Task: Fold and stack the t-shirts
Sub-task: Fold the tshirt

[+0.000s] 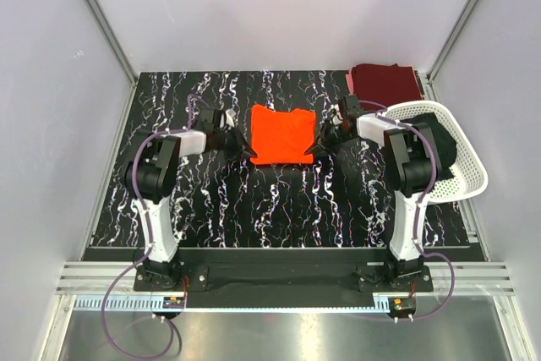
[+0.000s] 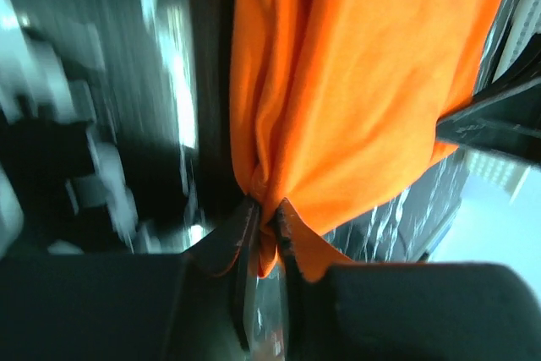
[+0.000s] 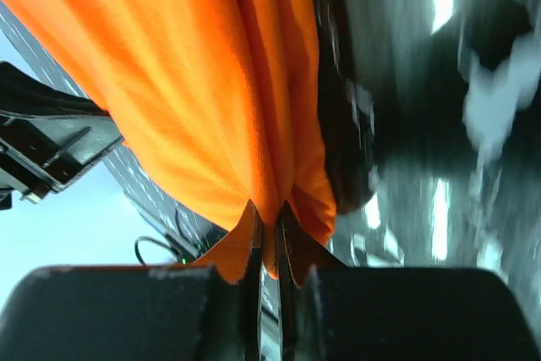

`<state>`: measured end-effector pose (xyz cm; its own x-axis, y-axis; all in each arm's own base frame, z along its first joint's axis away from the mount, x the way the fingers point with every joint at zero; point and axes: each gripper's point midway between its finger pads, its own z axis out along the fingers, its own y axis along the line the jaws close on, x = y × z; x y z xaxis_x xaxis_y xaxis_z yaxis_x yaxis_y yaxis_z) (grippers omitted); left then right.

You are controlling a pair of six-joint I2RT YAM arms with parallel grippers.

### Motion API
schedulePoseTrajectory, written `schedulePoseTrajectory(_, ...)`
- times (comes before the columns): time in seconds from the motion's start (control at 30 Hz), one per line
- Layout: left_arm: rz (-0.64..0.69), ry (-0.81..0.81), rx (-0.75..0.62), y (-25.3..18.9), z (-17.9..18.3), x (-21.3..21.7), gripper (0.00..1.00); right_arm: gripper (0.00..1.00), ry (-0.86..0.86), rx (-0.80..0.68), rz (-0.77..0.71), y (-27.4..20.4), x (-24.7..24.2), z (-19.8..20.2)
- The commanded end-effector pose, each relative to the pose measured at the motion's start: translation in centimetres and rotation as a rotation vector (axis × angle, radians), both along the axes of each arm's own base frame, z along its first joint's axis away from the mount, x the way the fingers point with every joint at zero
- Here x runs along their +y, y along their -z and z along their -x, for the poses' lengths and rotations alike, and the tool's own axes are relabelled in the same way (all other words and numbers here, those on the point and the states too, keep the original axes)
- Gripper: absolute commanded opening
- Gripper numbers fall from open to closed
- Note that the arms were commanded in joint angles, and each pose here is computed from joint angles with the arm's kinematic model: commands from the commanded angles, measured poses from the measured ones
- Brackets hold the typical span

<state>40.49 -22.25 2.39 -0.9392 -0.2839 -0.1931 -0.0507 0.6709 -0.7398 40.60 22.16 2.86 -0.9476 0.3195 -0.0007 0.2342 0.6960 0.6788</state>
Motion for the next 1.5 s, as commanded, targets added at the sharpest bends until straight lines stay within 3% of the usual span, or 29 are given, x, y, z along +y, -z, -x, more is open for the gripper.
schedulePoseTrajectory(0.0, 0.028, 0.019, 0.02, -1.8, 4.2, -0.6, 0.14, 0.04, -0.062, -0.009, -0.042, -3.5, 1.1, 3.4)
schedulePoseTrajectory(0.07, 0.029, 0.017, 0.014, -3.4, 6.3, -0.7, 0.13, 0.05, -0.089, 0.023, -0.042, -3.7, 0.9, 6.5)
schedulePoseTrajectory(0.1, 0.014, 0.013, 0.071, -2.1, 8.9, -0.2, 0.15, 0.05, -0.11, 0.035, -0.047, -3.9, 1.1, 8.0)
schedulePoseTrajectory(0.17, -0.007, 0.007, 0.094, -2.0, 11.6, -0.1, 0.24, 0.08, -0.12, 0.057, -0.046, -4.1, 0.4, 11.5)
schedulePoseTrajectory(0.2, -0.019, 0.007, 0.095, -2.2, 13.4, 0.4, 0.35, 0.11, -0.124, 0.07, -0.049, -4.2, 0.3, 12.9)
schedulePoseTrajectory(0.3, -0.049, 0.004, 0.074, -3.4, 15.8, 1.2, 0.42, 0.35, -0.134, 0.063, -0.029, -4.8, -1.0, 16.5)
schedulePoseTrajectory(0.33, -0.074, -0.009, 0.061, -3.6, 15.8, 1.7, 0.45, 0.48, -0.142, 0.025, -0.023, -5.7, -1.3, 16.9)
schedulePoseTrajectory(0.43, -0.133, -0.007, -0.042, -6.3, 14.5, 2.5, 0.51, 0.66, -0.145, -0.057, 0.058, -7.0, -2.4, 15.7)
schedulePoseTrajectory(0.5, -0.167, 0.025, -0.112, -7.7, 13.1, 2.6, 0.52, 0.71, -0.146, -0.108, 0.124, -7.2, -3.1, 14.3)
schedulePoseTrajectory(0.67, -0.156, 0.13, -0.266, -10.5, 6.9, 0.1, 0.52, 0.71, -0.112, -0.133, 0.19, -6.8, -3.6, 9.1)
schedulePoseTrajectory(0.9, -0.186, 0.179, -0.306, -8.7, 1.9, -1.7, 0.52, 0.61, -0.069, -0.108, 0.228, -5.0, -4.5, 5.8)
schedulePoseTrajectory(1.47, -0.198, 0.159, -0.231, -4.5, -0.5, -3.8, 0.46, 0.49, -0.062, -0.07, 0.199, -2.0, -4.8, 3.5)
